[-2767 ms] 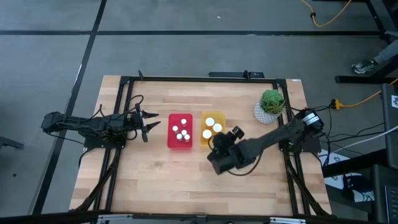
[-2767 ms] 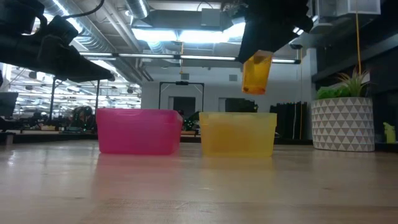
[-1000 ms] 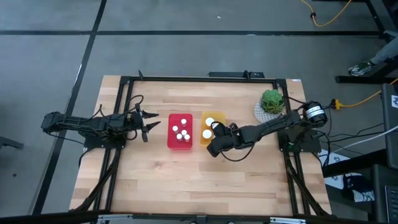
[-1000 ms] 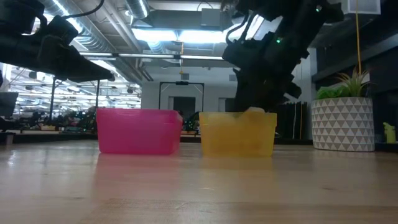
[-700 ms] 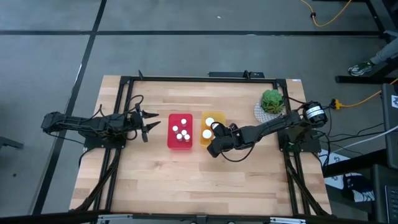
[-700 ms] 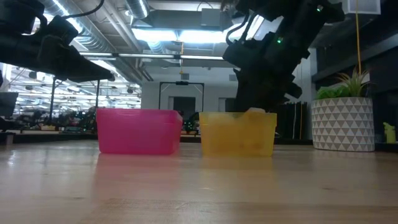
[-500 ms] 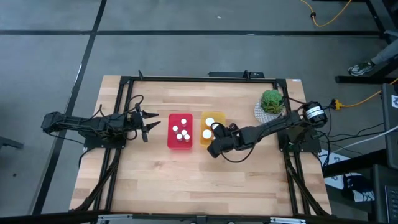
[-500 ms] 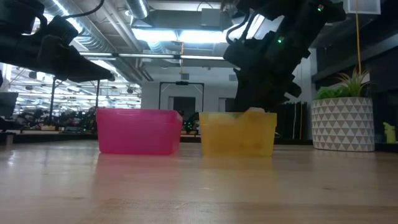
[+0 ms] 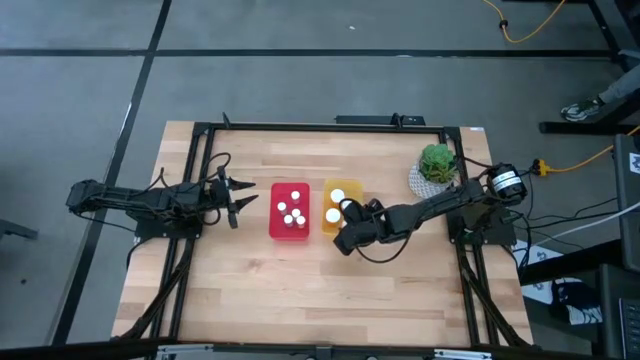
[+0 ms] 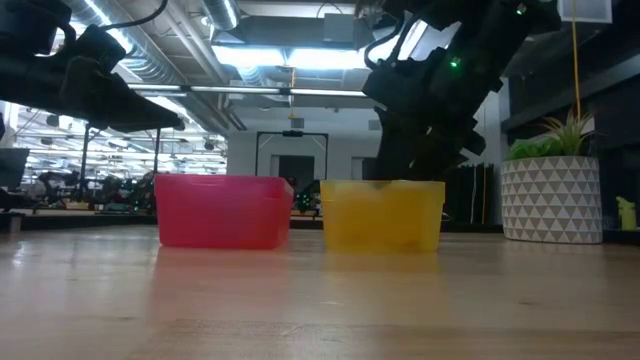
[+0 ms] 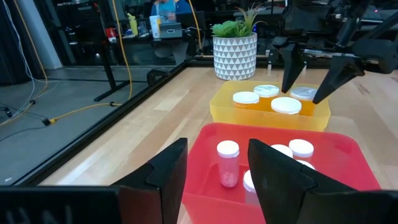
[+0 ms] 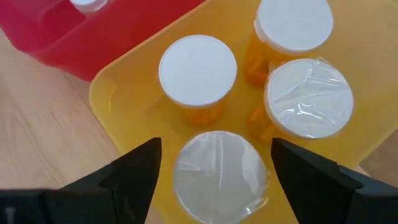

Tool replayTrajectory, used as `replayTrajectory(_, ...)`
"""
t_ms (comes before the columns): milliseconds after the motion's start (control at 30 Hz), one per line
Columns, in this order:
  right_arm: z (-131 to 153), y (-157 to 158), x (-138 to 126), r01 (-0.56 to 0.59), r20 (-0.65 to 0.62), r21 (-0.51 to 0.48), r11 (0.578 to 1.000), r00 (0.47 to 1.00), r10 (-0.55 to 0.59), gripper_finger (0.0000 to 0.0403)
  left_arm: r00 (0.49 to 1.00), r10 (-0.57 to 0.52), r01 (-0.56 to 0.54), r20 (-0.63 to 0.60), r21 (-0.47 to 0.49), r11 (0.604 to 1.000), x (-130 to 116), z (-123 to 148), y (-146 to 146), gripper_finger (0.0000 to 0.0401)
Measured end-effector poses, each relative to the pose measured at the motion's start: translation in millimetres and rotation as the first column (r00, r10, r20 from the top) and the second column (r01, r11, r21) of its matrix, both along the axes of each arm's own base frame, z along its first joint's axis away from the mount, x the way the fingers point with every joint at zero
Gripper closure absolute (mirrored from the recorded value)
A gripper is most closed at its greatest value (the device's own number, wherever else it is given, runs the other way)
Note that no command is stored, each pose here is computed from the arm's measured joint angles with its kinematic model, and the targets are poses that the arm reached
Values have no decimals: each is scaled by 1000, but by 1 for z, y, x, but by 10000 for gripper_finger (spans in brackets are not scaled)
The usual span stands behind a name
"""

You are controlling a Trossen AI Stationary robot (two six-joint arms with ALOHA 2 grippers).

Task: Pick and place medicine bottles into bin by pill shape (circle, oval)
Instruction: Return to Home Position

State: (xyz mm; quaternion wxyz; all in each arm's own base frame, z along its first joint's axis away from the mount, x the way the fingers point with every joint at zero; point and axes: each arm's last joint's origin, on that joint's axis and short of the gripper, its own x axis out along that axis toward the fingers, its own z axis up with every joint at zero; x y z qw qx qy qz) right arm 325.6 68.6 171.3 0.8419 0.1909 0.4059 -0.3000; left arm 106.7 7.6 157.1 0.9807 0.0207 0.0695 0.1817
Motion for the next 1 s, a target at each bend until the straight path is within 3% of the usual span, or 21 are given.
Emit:
replayTrajectory(267,11,1,0,-8,53,10,1000,999,8,96,1000,0,0,0,0,1000,0,0,0,239)
replayTrajectory(633,64,9,-14,-181,202,-80,980,960,194,95,1000,0,0,0,0,1000,0,0,0,239)
replayTrajectory(800,76,4,-11,-312,196,-207,927,915,351,95,1000,0,0,0,0,1000,0,0,0,239)
replayTrajectory(933,83,-5,-1,-453,183,-322,831,832,524,95,1000,0,0,0,0,1000,0,0,0,240)
replayTrajectory(1000,84,-11,2,-491,179,-339,803,804,567,95,1000,0,0,0,0,1000,0,0,0,240)
